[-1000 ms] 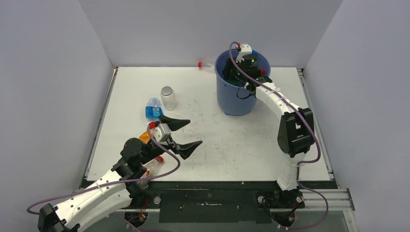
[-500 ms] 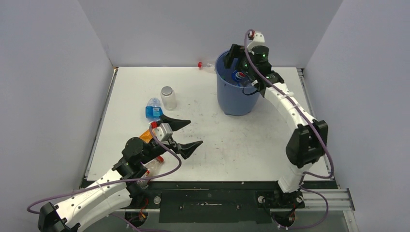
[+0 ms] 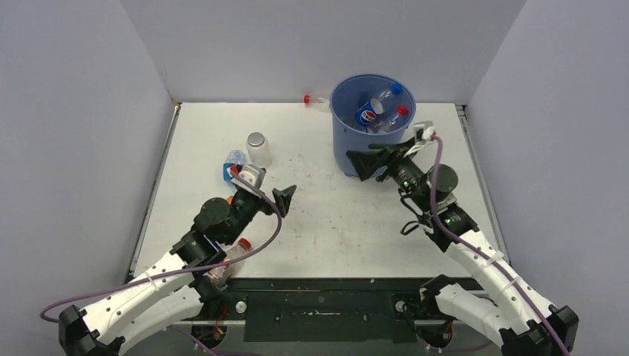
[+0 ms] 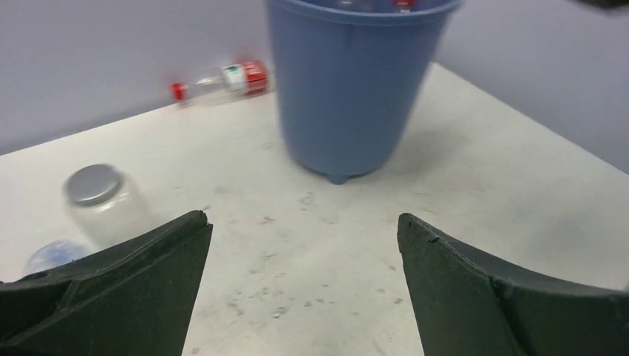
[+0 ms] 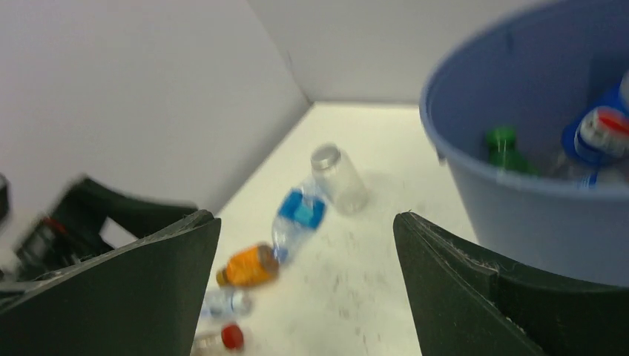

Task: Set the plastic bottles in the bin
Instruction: Place the plastic bottle in the trash bin, then pick up the plastic bottle at the center of the board.

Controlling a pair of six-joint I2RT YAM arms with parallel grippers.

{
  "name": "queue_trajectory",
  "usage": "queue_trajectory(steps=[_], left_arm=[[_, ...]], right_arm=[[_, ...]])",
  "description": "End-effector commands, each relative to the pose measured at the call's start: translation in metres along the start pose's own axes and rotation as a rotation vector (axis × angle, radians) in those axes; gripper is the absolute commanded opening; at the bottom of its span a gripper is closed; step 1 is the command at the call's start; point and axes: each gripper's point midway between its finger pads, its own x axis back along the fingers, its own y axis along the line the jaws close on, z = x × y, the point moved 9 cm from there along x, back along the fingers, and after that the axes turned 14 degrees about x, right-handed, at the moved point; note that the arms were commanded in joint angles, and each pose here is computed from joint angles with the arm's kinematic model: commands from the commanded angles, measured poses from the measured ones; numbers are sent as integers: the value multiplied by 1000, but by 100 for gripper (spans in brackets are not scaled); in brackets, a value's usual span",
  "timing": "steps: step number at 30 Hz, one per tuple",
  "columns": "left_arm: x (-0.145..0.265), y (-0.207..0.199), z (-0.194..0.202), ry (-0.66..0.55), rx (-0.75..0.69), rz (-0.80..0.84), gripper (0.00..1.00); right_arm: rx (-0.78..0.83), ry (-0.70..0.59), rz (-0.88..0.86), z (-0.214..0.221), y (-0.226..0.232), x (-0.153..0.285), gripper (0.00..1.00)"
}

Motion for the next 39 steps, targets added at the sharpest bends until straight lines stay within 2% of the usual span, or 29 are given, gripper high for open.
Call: queue_trajectory(steps=[1, 3, 5, 9, 11, 17, 27, 39], left_arm=[[-2, 32, -22, -7, -60, -471, 96], [-6, 44, -17, 66, -84, -584, 96], [-15, 57, -17, 121, -45, -645, 96], [-40, 93, -22, 190, 205, -655, 96], [-55, 107, -27, 159, 277, -691, 96], [-103, 141, -24, 64, 237, -732, 96], [-143, 203, -13, 128, 126, -803, 96], [-174, 221, -5, 206, 75, -797, 98]], right_arm=[[-18, 188, -79, 74, 1, 25, 90], [-33, 239, -86, 98, 1, 36, 90], [-50, 267, -76, 118, 0, 46, 90], [-88, 313, -73, 159, 3, 61, 90], [-90, 345, -70, 174, 6, 65, 90], [-34, 374, -46, 198, 19, 78, 91], [-27, 396, -28, 211, 18, 87, 90], [-19, 390, -40, 206, 21, 80, 90]])
